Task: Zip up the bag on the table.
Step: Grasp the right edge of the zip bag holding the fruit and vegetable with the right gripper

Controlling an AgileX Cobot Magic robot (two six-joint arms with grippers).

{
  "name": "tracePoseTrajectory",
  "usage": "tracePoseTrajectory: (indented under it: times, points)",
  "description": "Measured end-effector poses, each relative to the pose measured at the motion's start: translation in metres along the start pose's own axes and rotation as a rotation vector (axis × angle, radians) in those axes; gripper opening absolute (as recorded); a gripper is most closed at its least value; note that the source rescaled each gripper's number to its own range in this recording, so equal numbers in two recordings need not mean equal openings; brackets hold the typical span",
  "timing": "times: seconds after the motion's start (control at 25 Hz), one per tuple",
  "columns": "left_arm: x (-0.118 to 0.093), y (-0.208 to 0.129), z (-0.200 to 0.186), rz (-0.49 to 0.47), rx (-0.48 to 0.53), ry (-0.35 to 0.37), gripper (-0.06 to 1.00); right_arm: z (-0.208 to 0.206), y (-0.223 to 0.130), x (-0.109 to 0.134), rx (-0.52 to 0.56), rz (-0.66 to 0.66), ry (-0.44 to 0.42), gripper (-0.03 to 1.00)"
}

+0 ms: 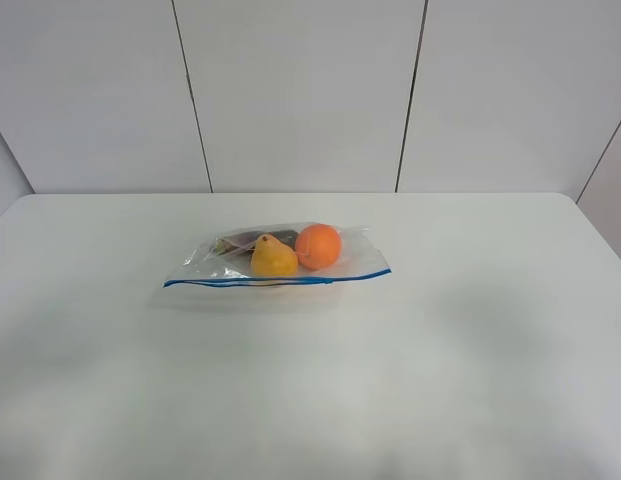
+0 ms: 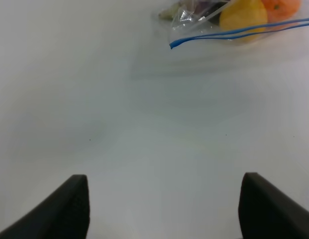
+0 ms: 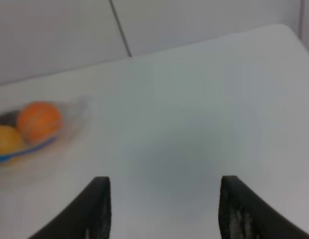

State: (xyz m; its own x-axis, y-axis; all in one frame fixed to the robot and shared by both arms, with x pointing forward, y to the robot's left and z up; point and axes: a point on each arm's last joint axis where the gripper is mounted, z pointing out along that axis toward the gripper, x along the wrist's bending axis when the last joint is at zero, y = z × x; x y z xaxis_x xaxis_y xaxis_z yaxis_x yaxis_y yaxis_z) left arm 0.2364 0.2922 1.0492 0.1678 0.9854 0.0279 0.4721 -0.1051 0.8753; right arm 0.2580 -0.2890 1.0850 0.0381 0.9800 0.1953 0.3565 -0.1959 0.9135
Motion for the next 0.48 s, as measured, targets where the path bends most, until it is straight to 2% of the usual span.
tracePoseTrajectory:
  times: [0.16, 0.36, 0.4, 0.48]
  points:
    - [0.0, 0.0, 0.0, 0.0, 0.0, 0.0, 0.76, 0.024, 0.025, 0.007, 0.037, 0.065, 0.06, 0.72]
    - [0.0, 0.0, 0.0, 0.0, 0.0, 0.0, 0.76, 0.077, 0.04, 0.011, 0.2, 0.097, 0.128, 0.72]
    - [0.0, 0.0, 0.0, 0.0, 0.0, 0.0, 0.76, 0.077, 0.04, 0.011, 0.2, 0.097, 0.128, 0.72]
    - [0.0, 0.0, 0.0, 0.0, 0.0, 0.0, 0.76, 0.11, 0.038, 0.013, 0.313, 0.139, 0.174, 0.72]
